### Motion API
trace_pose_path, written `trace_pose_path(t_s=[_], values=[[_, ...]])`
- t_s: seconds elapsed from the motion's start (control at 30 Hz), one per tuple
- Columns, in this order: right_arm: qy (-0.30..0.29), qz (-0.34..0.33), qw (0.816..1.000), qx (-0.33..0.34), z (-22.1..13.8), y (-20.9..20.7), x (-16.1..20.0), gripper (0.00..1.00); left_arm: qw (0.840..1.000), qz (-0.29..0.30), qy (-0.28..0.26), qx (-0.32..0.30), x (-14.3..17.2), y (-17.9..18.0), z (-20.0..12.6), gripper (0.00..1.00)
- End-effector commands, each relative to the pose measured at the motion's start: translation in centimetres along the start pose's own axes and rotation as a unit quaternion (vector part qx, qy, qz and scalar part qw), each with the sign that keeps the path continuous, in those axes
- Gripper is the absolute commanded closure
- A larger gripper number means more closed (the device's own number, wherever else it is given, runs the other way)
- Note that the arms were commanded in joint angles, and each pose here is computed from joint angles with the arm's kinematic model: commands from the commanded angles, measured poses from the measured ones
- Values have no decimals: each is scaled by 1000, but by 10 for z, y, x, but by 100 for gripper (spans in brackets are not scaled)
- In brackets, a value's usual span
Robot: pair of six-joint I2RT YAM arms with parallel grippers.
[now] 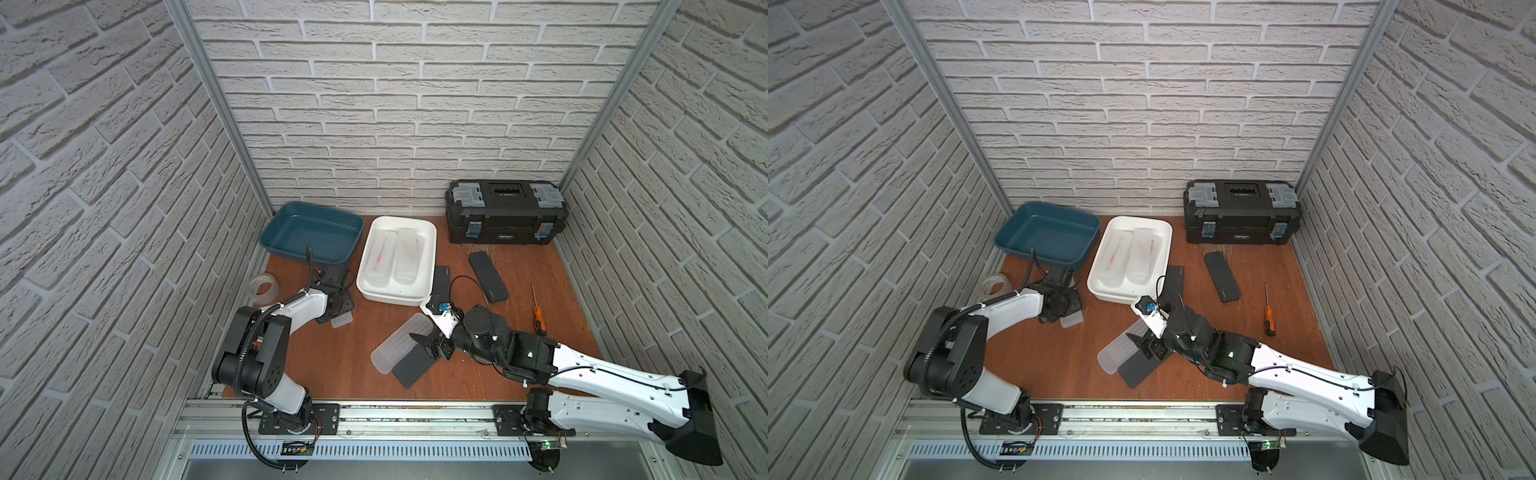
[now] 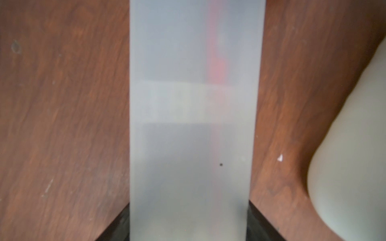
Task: Place the pencil cases by color into the storage box
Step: Pick up the pencil case from the center of the board.
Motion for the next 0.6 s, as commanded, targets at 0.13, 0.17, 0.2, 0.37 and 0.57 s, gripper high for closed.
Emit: trace_pose_path(t_s=[0.13, 0.17, 0.2, 0.37, 0.57], values=[[-28, 16, 999, 17, -8, 1, -12, 18, 999, 33, 12, -12, 23, 7, -30, 35], [-28, 16, 999, 17, -8, 1, -12, 18, 999, 36, 9, -12, 24, 7, -35, 35], [-27, 18, 999, 17, -8, 2, -12, 18, 999, 40, 7, -13, 25, 7, -40, 35], [-22, 21, 999, 18, -5, 3, -7, 18, 998, 62, -12, -13, 26, 3, -67, 36], [-23, 19, 999, 22, -6, 3, -7, 18, 995, 89, -40, -12, 18, -4, -98, 35]])
Point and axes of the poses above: each gripper's point midway between its finger pads, its own z axis out along the fingers, its own y axis along the line the jaws close on, x = y × z, the point moved 9 cm from there along -z, back along the fingers, and after that the axes turned 9 degrees about z, right-handed, at the moved point
